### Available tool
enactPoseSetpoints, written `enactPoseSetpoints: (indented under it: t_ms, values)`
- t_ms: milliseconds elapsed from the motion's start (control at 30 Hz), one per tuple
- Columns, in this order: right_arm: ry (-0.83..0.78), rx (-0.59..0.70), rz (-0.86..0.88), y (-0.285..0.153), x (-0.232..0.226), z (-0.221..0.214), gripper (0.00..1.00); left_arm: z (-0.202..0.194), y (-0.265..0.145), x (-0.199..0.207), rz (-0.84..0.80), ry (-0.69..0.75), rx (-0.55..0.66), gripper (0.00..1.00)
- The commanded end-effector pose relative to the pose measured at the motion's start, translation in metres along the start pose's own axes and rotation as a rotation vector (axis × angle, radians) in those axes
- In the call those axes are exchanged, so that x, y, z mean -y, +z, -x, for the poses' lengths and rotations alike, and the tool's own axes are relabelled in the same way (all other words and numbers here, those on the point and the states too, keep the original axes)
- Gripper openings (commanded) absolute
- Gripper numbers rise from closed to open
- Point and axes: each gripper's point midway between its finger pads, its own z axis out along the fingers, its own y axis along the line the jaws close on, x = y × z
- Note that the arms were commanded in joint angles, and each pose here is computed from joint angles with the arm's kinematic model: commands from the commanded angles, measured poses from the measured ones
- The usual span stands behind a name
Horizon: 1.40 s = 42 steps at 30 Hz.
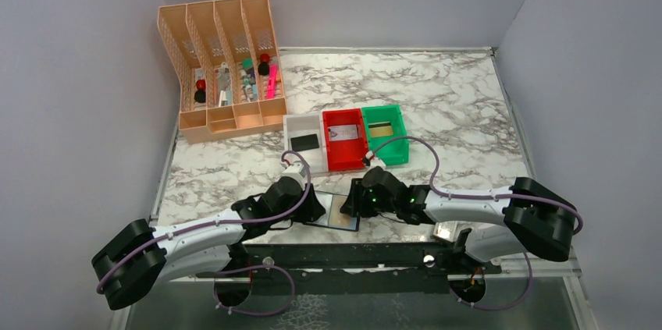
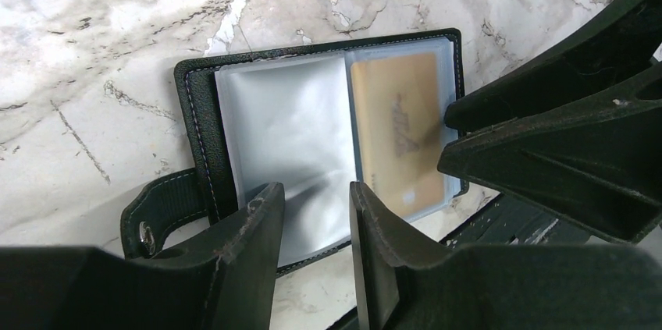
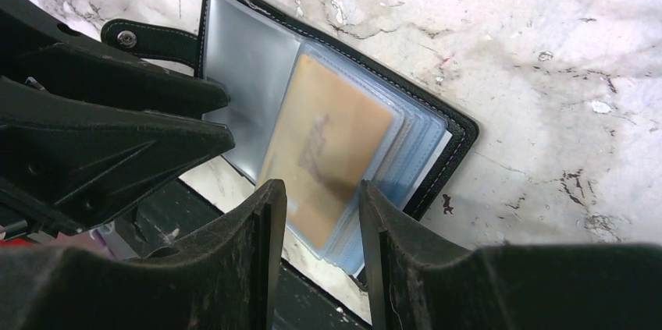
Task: Take the credit cards out of the card holder
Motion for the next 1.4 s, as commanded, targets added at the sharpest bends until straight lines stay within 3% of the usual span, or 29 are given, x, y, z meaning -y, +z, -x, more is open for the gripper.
enactPoseSetpoints:
  t_ms: [0,467,800,1367]
  values:
    - [-0.004,0.008,0.09,0.002,-0.024,0.008,0.44,-0.019,0.0,-0.013,0.028,0.021,-0.062,0.39]
    - [0.021,-0.008,0.201,0.006,-0.055,0.013,0.44,-0.024,-0.004,-0.013,-0.004,-0.006,-0.049,0.38]
    - [-0.006,0.055,-0.05,-0.008,-0.008,0.023,0.45,-0.021,-0.005,-0.009,-0.024,-0.004,-0.041,0.37]
    - [0.003,-0.042,-0.086,0.003,0.008,-0.003,0.45,-0.018,-0.006,-0.004,-0.034,-0.002,-0.037,0.37]
